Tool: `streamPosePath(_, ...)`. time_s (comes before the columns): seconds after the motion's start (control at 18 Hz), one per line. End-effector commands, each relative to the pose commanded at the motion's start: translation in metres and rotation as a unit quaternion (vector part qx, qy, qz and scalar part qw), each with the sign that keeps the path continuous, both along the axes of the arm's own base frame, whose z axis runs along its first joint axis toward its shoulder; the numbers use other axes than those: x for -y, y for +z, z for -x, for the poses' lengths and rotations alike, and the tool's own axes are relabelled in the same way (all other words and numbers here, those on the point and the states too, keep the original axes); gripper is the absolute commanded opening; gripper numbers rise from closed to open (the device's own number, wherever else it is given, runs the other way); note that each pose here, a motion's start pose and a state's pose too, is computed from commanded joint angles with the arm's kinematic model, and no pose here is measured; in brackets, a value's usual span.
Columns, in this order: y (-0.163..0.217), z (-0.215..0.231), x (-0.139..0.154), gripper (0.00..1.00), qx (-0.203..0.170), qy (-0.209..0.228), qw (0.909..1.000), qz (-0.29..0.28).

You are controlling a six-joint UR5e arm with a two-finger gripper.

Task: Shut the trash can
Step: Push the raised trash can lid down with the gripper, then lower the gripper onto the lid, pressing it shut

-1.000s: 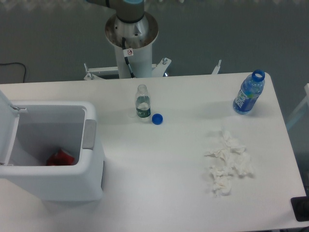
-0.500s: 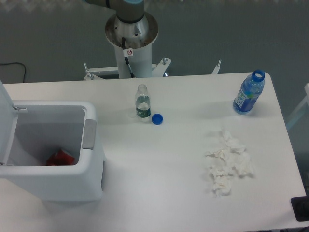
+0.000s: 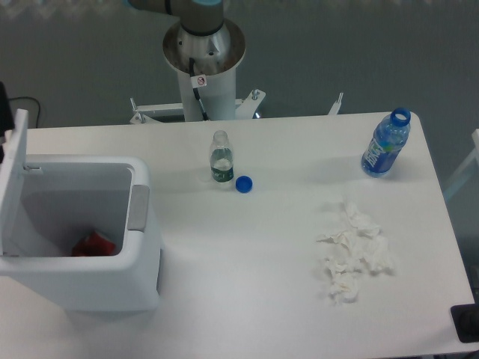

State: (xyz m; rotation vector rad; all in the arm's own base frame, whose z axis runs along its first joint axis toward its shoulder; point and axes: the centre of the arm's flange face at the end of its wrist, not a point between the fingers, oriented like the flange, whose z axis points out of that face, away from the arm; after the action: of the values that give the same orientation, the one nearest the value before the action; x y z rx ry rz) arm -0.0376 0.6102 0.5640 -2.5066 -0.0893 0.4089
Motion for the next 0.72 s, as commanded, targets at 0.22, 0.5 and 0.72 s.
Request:
streamPosePath(0.22, -0.002, 0.016, 0.000, 1.00, -0.002, 0.014, 0.9999, 0.002)
streamPosePath(0.5, -0.004, 0.041, 0.002, 1.00, -0.004, 0.032, 0.9995, 0.005)
streamPosePath(0.72, -0.012, 0.053, 0.005, 1.00, -0.018, 0.048, 0.9985, 0.018)
